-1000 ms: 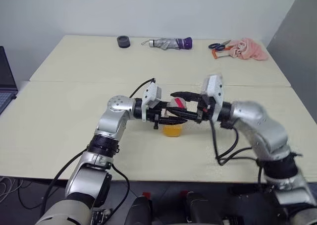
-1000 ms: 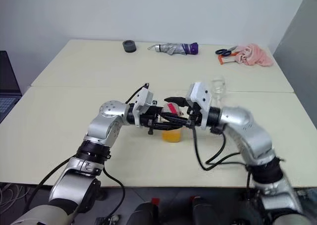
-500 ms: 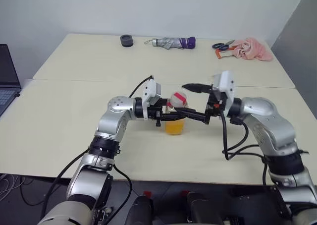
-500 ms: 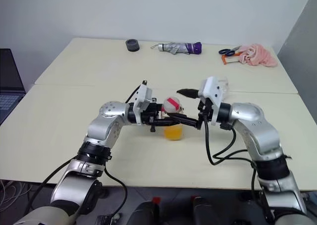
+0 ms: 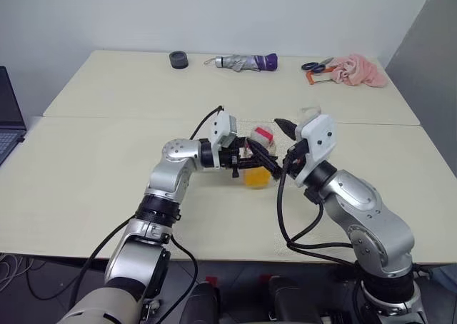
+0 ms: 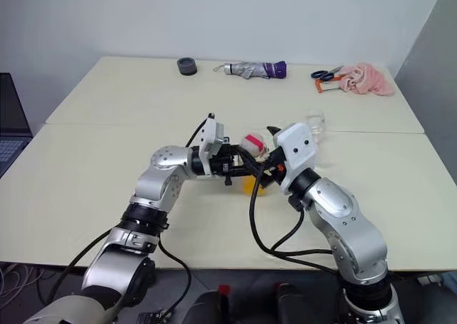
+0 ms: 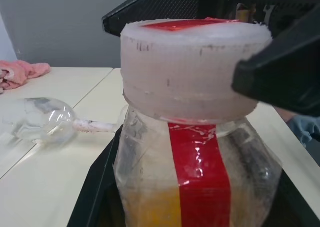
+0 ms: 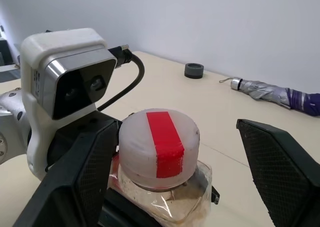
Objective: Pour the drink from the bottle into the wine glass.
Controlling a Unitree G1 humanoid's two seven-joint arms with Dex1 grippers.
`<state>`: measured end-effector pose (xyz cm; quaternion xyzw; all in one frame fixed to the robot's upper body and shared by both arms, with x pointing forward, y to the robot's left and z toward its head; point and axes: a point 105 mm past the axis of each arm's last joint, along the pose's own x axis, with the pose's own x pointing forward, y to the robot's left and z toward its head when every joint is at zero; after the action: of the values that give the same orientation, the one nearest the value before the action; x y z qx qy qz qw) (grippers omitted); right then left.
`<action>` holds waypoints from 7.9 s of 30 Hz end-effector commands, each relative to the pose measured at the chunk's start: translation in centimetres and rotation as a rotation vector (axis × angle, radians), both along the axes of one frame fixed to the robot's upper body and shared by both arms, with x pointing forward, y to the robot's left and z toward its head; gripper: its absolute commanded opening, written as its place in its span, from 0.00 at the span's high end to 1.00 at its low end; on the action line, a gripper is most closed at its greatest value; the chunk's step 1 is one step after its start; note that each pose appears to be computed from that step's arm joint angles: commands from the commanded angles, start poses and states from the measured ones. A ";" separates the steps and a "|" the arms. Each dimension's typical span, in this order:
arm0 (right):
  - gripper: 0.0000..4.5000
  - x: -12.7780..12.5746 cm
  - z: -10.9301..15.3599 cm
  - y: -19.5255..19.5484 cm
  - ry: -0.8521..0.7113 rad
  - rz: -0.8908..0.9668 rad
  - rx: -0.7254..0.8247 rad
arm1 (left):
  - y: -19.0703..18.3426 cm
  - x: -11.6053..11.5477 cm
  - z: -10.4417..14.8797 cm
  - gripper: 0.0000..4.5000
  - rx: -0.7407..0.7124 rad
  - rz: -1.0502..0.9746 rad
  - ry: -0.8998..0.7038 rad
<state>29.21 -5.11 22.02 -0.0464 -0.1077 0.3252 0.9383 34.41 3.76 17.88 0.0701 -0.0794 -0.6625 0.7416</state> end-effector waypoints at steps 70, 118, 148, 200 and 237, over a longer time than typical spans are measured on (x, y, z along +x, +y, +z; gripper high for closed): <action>0.12 0.5 1.0 0.6 -0.015 -0.128 0.055 | -0.9 1.5 1.8 0.60 0.008 0.014 -0.092; 0.00 -2.2 3.0 1.0 -0.178 0.335 -0.099 | 1.6 -0.6 1.2 0.61 0.125 -0.125 -0.051; 0.00 1.7 2.0 -3.4 -0.175 0.045 -0.178 | 1.8 0.1 1.3 0.61 0.125 -0.094 -0.087; 0.00 1.4 2.1 -0.5 -0.183 0.180 -0.232 | 1.8 0.5 1.6 0.62 0.112 -0.072 -0.102; 0.00 0.0 1.9 -0.7 -0.116 0.260 -0.163 | 2.0 0.6 1.5 0.62 0.120 -0.068 -0.101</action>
<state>29.73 -5.41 22.51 -0.1276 -0.1123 0.4546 0.8743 34.89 5.84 17.62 0.1327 -0.0483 -0.6894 0.7105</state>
